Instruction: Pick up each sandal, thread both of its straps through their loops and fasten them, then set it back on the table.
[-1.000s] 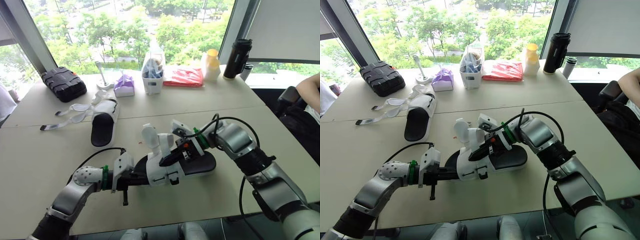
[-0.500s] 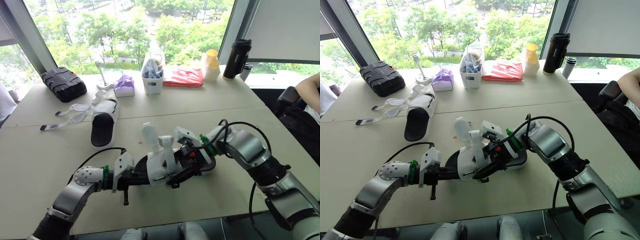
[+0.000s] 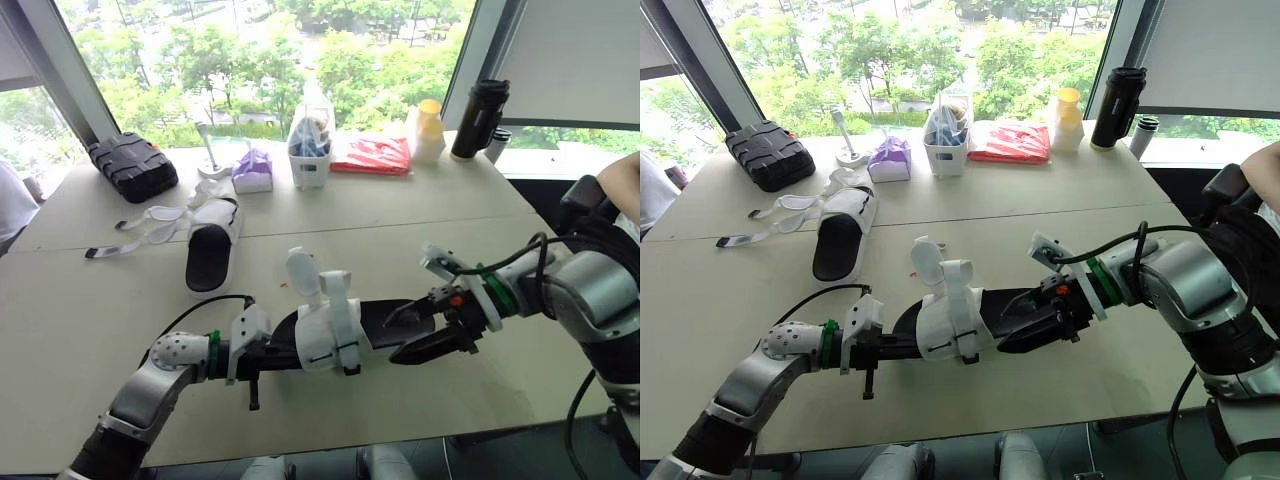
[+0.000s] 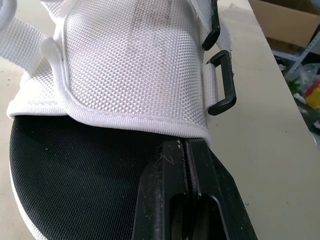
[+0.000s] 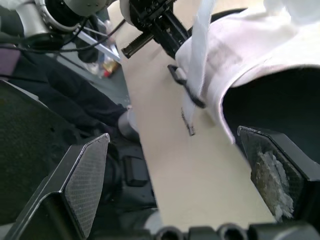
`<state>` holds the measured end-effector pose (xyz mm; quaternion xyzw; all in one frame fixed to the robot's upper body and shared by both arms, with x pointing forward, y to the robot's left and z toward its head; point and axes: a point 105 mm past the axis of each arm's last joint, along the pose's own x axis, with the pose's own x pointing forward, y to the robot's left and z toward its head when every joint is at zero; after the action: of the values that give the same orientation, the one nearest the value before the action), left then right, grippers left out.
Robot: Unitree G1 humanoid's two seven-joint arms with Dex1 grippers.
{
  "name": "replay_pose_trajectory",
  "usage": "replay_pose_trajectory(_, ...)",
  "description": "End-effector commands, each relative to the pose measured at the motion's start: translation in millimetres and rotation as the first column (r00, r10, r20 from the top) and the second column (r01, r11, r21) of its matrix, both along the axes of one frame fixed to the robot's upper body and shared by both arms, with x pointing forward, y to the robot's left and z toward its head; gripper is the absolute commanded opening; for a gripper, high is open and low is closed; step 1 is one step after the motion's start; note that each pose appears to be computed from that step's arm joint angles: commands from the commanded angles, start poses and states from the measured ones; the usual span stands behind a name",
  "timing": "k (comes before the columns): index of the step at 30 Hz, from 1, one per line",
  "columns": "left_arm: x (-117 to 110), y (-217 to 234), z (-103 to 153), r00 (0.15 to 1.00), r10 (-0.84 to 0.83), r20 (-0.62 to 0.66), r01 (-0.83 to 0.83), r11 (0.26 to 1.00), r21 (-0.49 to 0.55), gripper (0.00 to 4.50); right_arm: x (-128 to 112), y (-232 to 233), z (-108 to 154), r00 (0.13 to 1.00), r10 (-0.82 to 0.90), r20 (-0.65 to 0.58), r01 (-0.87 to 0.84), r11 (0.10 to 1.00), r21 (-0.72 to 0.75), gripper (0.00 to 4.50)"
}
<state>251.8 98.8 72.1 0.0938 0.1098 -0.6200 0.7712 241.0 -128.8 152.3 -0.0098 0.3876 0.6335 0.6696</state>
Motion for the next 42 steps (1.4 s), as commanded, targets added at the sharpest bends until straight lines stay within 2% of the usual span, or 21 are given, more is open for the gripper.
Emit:
replay_pose_trajectory(1, -6, -1, -20, 0.998, -0.004, -0.064, 0.007, 0.999, 0.048, 0.0, -6, 8, 1, 0.999, -0.027, -0.034, 0.029, 0.998, 0.052, 4.46)
replay_pose_trajectory(8, -4, -2, -22, 0.998, -0.001, -0.06, 0.004, 0.999, 0.052, 0.0, -7, 27, -31, 0.99, -0.108, -0.091, 0.115, 0.991, 0.07, 4.46)
replay_pose_trajectory(21, -3, -3, -21, 0.998, -0.002, -0.056, 0.005, 0.999, 0.053, 0.0, -6, 59, -28, 0.986, -0.125, -0.108, 0.141, 0.978, 0.153, 4.46)
replay_pose_trajectory(25, -3, -4, -21, 0.998, -0.003, -0.055, 0.006, 0.999, 0.052, 0.0, -9, 64, -31, 0.986, -0.12, -0.113, 0.136, 0.979, 0.15, 2.65)
replay_pose_trajectory(29, -3, -4, -21, 0.998, -0.003, -0.056, 0.006, 0.999, 0.053, 0.0, -13, 65, -38, 0.983, -0.115, -0.143, 0.134, 0.982, 0.136, 0.5)
replay_pose_trajectory(30, -4, -4, -22, 0.998, -0.004, -0.057, 0.006, 0.999, 0.052, 0.0, -14, 64, -40, 0.983, -0.115, -0.145, 0.133, 0.983, 0.128, 0.1)
replay_pose_trajectory(35, -4, -4, -22, 0.998, -0.004, -0.059, 0.007, 0.999, 0.052, 0.0, -24, 56, -49, 0.983, -0.073, -0.168, 0.086, 0.994, 0.074, 0.03)
replay_pose_trajectory(42, -7, -4, -24, 0.998, -0.006, -0.066, 0.01, 0.998, 0.055, 0.0, -60, 39, -66, 0.975, 0.072, -0.212, -0.075, 0.997, -0.008, 0.03)
